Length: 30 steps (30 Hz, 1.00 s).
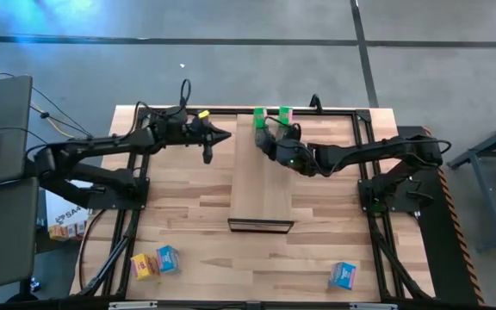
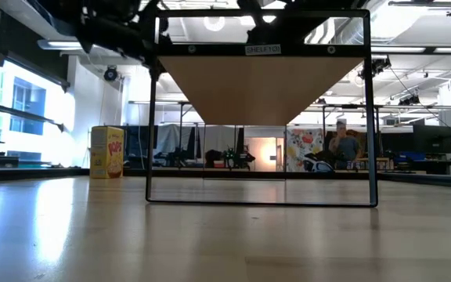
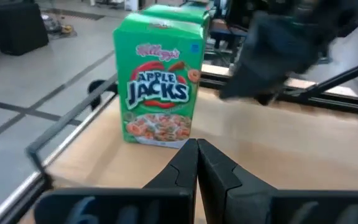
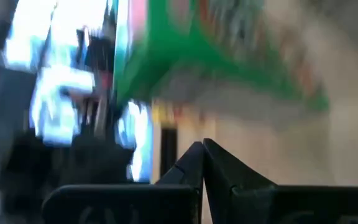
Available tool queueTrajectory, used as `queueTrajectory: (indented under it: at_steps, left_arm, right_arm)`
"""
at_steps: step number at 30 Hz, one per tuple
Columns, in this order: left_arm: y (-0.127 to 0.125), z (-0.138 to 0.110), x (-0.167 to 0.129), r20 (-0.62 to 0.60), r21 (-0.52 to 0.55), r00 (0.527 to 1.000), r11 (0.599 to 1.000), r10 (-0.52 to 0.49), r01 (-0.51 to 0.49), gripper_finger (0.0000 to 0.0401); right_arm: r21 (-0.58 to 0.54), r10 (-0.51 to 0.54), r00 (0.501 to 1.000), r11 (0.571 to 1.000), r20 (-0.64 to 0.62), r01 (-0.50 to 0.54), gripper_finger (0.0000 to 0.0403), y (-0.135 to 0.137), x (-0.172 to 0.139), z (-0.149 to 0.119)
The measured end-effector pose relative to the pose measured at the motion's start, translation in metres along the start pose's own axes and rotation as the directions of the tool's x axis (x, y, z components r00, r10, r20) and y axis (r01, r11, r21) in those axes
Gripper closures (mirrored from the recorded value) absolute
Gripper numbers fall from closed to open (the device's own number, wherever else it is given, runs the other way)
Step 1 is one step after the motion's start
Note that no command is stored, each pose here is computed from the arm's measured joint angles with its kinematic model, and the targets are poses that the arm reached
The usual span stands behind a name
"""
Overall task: Stack cereal on shelf
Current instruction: Put the green cereal box on the shelf
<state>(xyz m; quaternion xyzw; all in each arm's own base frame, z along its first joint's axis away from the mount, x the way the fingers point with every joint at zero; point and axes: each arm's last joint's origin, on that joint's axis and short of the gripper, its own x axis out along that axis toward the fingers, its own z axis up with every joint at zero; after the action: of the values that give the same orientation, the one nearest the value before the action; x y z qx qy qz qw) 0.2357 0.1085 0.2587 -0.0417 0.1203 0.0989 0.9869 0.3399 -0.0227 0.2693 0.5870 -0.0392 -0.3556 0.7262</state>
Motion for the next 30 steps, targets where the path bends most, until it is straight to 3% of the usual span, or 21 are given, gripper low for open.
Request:
queueTrajectory:
  at_steps: [5,10,18,30]
  left_arm:
    - [0.009,0.001,0.018,-0.001,-0.001,1.0,1.0,0.007,-0.007,0.0401]
    - [0.018,0.01,0.04,0.028,0.007,0.999,1.0,0.021,-0.021,0.0401]
    - [0.029,0.017,0.077,0.007,-0.012,1.0,1.0,0.025,-0.025,0.0401]
    - [0.032,0.009,0.096,-0.033,-0.036,0.999,0.999,0.017,-0.018,0.0401]
  right_arm:
    - [-0.173,-0.093,0.972,0.983,-0.215,0.055,0.0403,-0.004,-0.025,-0.006]
    - [-0.356,-0.174,0.951,0.932,-0.254,0.075,0.0403,-0.005,-0.057,0.002]
    - [-0.427,-0.114,0.953,0.904,-0.282,-0.018,0.0403,0.006,-0.089,0.016]
    - [-0.474,-0.107,0.949,0.879,-0.298,-0.049,0.0403,0.007,-0.093,0.017]
